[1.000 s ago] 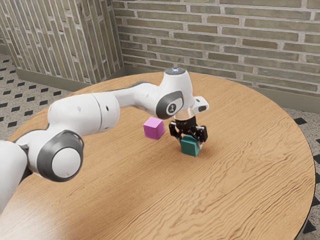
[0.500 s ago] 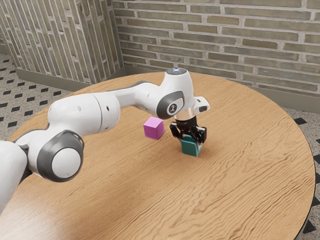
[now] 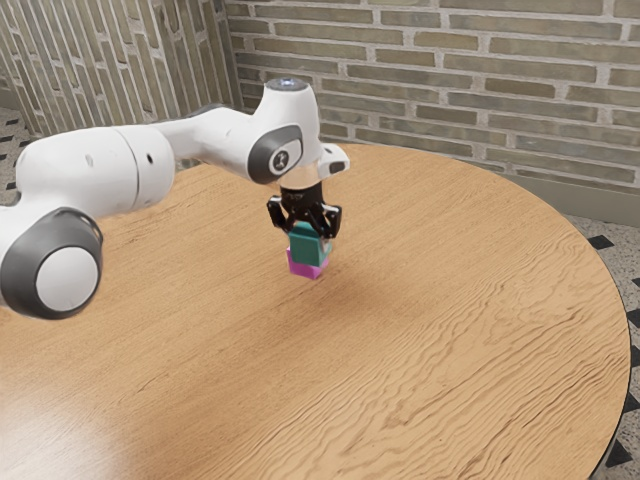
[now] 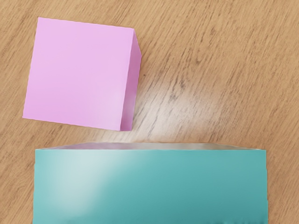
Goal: Pick up the blue block with one arm, and put the blue block on the pink block with one arm
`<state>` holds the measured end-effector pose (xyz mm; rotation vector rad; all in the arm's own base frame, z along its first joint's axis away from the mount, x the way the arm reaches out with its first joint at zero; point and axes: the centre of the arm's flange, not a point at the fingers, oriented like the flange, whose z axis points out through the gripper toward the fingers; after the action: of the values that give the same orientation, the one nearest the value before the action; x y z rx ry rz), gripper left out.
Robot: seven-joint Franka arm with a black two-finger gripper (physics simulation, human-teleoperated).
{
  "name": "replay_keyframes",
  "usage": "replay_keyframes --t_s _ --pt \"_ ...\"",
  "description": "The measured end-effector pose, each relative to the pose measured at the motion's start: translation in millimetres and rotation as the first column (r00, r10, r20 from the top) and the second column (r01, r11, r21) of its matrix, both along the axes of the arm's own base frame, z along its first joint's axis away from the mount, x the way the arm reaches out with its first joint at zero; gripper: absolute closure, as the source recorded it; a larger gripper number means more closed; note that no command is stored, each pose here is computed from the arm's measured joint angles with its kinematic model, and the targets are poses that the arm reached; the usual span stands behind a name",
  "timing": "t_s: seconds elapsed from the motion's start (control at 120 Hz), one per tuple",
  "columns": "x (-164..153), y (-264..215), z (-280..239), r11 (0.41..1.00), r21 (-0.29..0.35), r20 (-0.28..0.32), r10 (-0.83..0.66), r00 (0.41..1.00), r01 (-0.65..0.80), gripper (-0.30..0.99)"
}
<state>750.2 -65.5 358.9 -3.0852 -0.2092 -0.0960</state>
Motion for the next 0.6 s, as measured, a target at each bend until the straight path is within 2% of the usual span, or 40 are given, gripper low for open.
replay_keyframes --t_s 0.15,0.333,0.6 --pt "3.3 10.9 -4.0 1.000 0.000 0.008 -0.005 1.000 0.005 0.29" --pt "17.2 12.1 3.0 1.000 -0.013 0.055 -0.019 0.998 0.020 0.30" --pt "26.5 29.2 -7.3 0.999 -0.029 0.062 -0.029 0.998 0.031 0.30"
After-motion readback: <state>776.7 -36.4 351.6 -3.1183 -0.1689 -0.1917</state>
